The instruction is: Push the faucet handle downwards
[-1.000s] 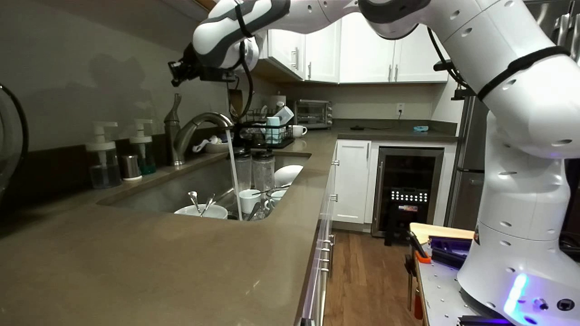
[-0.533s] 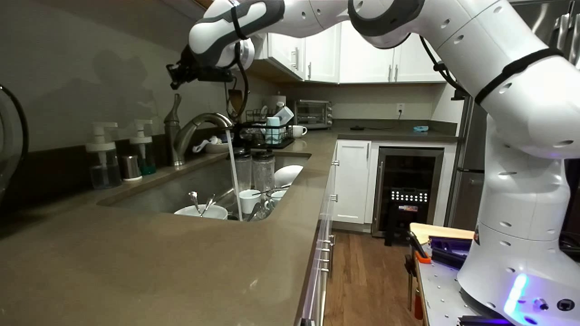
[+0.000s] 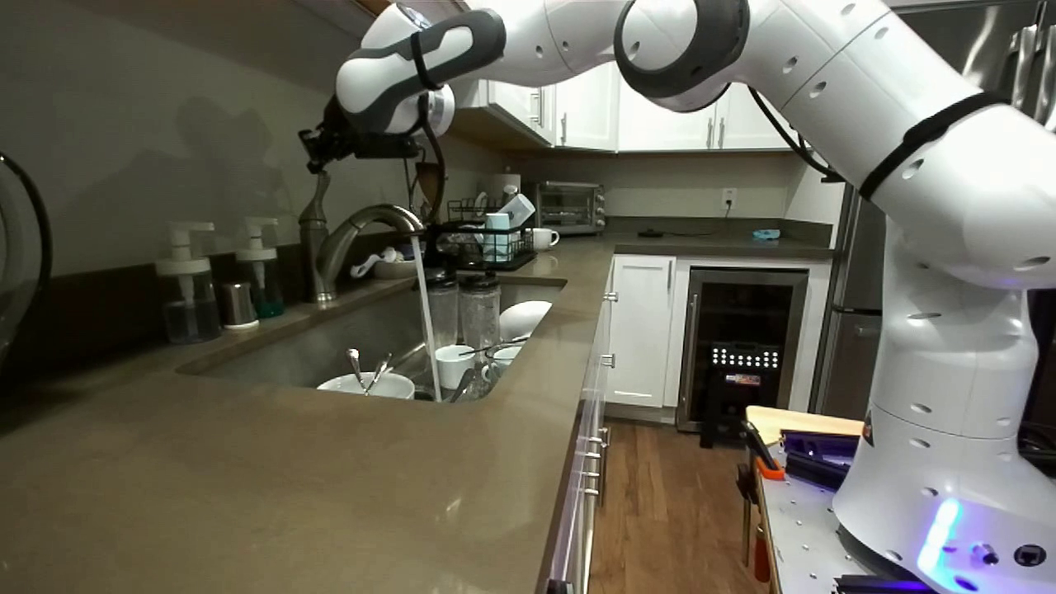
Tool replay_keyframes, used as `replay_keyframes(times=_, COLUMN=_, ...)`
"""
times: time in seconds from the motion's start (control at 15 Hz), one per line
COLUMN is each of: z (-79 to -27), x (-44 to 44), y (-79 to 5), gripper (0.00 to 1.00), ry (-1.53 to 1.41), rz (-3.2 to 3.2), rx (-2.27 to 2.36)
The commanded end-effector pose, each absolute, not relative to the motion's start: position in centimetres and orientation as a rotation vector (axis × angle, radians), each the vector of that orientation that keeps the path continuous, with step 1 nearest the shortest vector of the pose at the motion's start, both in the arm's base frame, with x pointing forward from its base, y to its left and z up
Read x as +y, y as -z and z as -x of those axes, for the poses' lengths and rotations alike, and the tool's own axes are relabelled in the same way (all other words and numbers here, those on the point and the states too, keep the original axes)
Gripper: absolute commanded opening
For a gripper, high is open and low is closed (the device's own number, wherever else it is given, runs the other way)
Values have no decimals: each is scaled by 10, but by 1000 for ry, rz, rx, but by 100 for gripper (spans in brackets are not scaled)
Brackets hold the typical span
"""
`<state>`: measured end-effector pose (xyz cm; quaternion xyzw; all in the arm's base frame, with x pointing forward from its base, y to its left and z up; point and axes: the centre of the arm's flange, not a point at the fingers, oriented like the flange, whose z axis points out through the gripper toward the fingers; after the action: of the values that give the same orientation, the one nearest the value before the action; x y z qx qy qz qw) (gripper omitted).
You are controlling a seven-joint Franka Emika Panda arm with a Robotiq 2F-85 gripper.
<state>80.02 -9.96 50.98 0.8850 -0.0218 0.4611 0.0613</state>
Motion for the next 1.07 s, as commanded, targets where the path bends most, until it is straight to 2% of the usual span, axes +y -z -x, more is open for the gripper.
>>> replay_keyframes(times=0.0, z=-816, x=-98, y=-513, gripper=4, ry=-1361, rz=-2651, rx=-72)
replay_keyframes(times=1.0, z=-802, x=-114, y=-522, gripper=4, ry=-1244, rz=-2644, rx=-86)
